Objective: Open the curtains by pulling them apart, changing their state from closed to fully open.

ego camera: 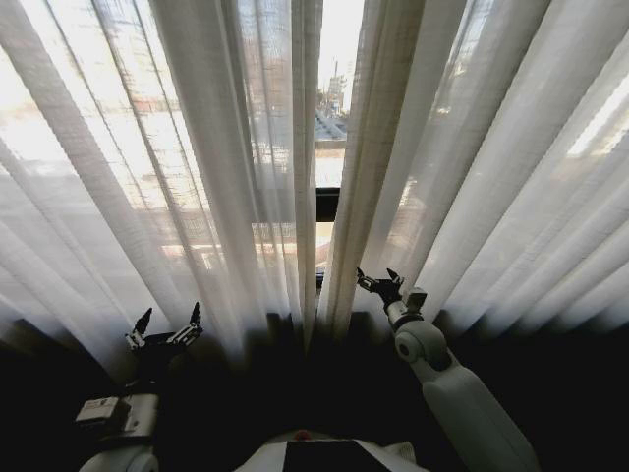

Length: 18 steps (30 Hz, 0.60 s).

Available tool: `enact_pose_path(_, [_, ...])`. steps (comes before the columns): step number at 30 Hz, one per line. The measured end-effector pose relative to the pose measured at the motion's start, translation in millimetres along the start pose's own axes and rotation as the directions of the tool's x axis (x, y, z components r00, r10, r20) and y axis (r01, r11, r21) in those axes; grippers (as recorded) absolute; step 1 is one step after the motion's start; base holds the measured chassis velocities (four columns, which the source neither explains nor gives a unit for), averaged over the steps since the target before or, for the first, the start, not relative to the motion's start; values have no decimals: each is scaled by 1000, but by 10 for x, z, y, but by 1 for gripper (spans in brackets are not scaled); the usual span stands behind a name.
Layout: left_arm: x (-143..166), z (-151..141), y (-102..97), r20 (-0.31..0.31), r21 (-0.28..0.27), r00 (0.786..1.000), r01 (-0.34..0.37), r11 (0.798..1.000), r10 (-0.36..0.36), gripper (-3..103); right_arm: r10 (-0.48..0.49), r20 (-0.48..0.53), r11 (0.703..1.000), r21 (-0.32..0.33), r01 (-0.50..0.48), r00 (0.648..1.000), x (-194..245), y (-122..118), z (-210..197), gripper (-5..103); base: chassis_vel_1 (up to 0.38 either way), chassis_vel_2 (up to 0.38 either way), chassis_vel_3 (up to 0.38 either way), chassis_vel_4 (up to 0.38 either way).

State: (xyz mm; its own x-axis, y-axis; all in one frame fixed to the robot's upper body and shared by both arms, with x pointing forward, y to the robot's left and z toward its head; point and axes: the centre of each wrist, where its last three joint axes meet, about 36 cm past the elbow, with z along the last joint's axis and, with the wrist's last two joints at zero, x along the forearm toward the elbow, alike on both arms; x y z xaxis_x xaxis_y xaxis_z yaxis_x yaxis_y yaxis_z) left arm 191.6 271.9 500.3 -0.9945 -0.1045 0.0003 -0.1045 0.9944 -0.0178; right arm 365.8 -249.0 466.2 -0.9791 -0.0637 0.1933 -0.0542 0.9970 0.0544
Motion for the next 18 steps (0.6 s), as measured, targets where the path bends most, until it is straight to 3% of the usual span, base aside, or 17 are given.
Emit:
enact_pose_path(3, [-5,-1,-4,2,1,1000,-3,1000,3,100,-22,0,1000,-5,22,1000,106,54,-63,100,0,0,0,0])
enact_pose_path(8, [-16,-6,-5,8,0,1000,-9,1000,9,100,-85,-35,993,-80,82,996,261,278,-135,100,0,0,0,0])
enact_pose_path(18, [-15,-1,-18,4,6,1000,-12,1000,12,100,-73,-52,994,-86,69,996,-252,295,-15,100,0,0,0,0])
